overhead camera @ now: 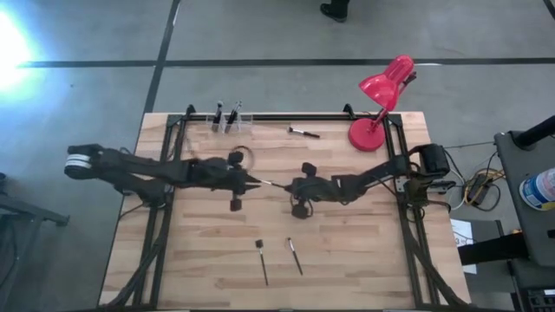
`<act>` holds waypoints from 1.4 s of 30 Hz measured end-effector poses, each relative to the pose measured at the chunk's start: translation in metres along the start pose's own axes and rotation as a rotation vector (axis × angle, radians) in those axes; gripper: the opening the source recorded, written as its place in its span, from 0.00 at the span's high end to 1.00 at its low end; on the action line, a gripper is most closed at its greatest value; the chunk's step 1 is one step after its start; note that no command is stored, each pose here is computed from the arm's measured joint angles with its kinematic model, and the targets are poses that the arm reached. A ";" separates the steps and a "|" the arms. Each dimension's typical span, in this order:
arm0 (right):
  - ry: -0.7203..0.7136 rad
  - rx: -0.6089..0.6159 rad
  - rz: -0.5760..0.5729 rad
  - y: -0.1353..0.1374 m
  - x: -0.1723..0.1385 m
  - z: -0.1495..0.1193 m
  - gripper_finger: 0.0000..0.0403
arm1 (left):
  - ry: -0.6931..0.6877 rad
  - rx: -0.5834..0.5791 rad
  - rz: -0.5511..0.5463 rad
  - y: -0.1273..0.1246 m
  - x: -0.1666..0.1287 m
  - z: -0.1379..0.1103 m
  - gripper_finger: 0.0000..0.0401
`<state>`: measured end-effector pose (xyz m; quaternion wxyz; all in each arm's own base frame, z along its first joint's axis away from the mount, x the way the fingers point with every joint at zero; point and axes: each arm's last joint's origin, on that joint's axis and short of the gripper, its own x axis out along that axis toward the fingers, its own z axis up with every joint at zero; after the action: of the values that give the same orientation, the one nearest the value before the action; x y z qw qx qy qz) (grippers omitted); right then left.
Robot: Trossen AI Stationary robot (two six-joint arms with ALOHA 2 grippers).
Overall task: Put items in baskets/containers
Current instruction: Put the black eyeshadow brush into the transparent organizer
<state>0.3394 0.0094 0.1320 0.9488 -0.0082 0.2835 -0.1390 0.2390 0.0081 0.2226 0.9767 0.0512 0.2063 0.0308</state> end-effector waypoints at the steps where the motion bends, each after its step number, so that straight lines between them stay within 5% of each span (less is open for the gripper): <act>1: -0.039 0.014 0.004 0.000 -0.001 0.000 0.96 | -0.079 -0.014 -0.008 -0.001 -0.003 -0.005 0.87; 5: -0.189 0.077 0.020 -0.002 -0.006 0.001 0.96 | -0.381 -0.031 -0.081 -0.004 -0.017 -0.028 0.87; 10: -0.395 0.137 0.047 -0.002 -0.016 0.008 0.96 | -0.583 -0.117 -0.092 -0.003 -0.034 -0.042 0.87; 22: -0.671 0.109 0.101 0.019 -0.031 0.048 0.96 | -0.696 -0.274 -0.140 0.000 -0.039 -0.014 0.87; 42: -0.706 0.085 0.107 0.027 -0.032 0.067 0.96 | -0.764 -0.245 -0.173 -0.005 -0.035 0.012 0.87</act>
<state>0.3565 0.0394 0.2027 0.9937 -0.0016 -0.0676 -0.0895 0.2124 -0.0003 0.2468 0.9809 -0.0754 -0.1729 -0.0484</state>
